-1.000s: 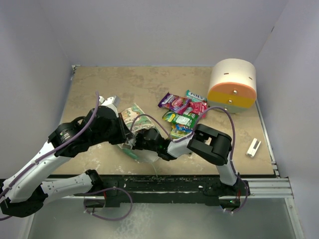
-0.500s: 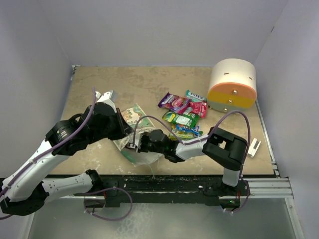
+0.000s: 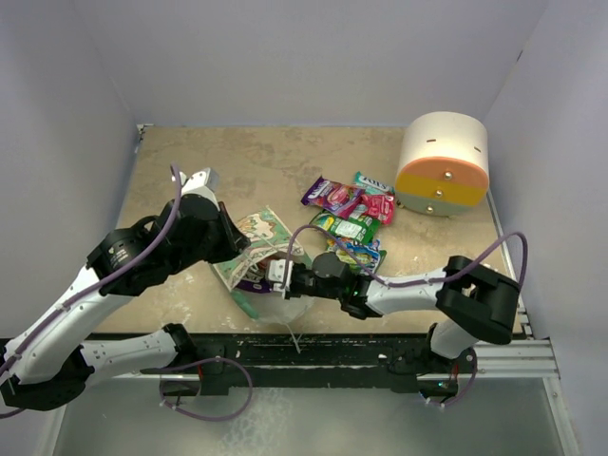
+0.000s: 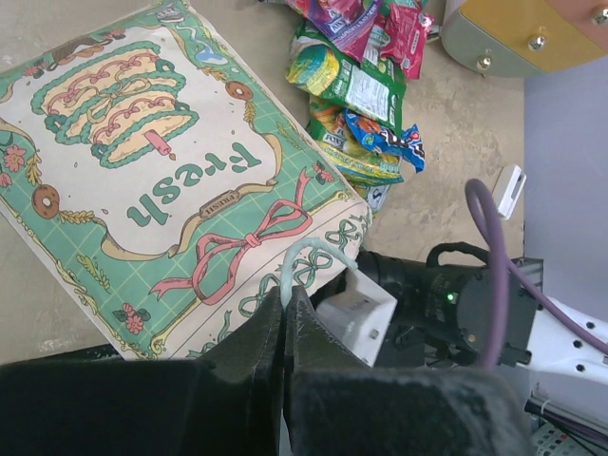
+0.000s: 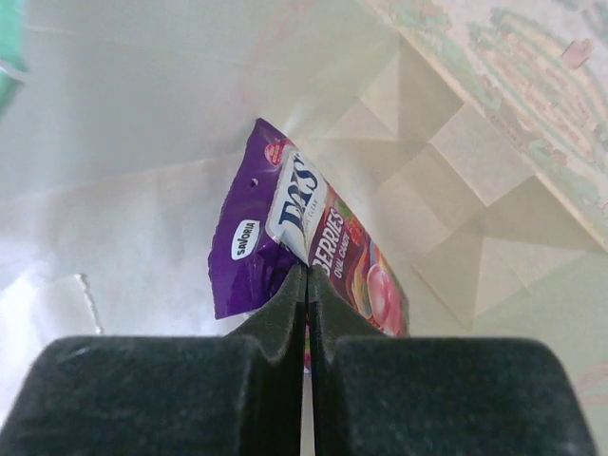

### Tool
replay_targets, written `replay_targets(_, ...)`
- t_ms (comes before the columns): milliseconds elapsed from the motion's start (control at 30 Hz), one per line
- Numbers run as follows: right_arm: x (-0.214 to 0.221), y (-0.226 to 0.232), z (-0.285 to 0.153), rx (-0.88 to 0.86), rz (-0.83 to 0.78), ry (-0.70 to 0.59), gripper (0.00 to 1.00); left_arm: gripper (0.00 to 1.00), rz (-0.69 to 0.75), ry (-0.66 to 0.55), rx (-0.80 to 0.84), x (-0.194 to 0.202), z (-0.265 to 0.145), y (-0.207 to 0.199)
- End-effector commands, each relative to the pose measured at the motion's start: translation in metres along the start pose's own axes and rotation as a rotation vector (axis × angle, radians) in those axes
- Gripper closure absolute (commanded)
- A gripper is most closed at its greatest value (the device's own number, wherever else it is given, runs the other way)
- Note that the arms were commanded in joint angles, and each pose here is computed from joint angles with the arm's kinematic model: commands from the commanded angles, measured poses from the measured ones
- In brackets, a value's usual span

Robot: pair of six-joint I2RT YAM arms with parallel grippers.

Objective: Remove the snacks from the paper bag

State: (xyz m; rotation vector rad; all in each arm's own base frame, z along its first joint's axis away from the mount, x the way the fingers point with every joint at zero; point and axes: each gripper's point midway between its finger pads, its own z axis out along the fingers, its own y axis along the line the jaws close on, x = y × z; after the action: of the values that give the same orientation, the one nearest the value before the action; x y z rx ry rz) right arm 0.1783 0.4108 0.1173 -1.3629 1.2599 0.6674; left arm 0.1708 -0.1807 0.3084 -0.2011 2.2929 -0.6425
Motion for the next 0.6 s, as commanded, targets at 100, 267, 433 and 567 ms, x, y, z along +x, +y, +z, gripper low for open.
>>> replay_targets(100,-0.059,-0.007,-0.022,0.015,0.016,-0.174,1.0,1.0,-0.004,-0.082,0.041,-0.02,0.0,-0.013)
replay_targets(267,-0.07,-0.014,-0.036,0.047,0.024,-0.191,1.0,1.0,-0.012,-0.085,0.044,-0.019,0.002,-0.013)
replay_targets(433,-0.074,-0.016,-0.05,0.063,0.029,-0.2,1.0,1.0,-0.017,-0.094,0.051,-0.021,0.002,-0.014)
replay_targets(567,-0.083,-0.018,-0.06,0.068,0.021,-0.202,1.0,1.0,-0.022,-0.096,0.051,-0.022,0.002,-0.015)
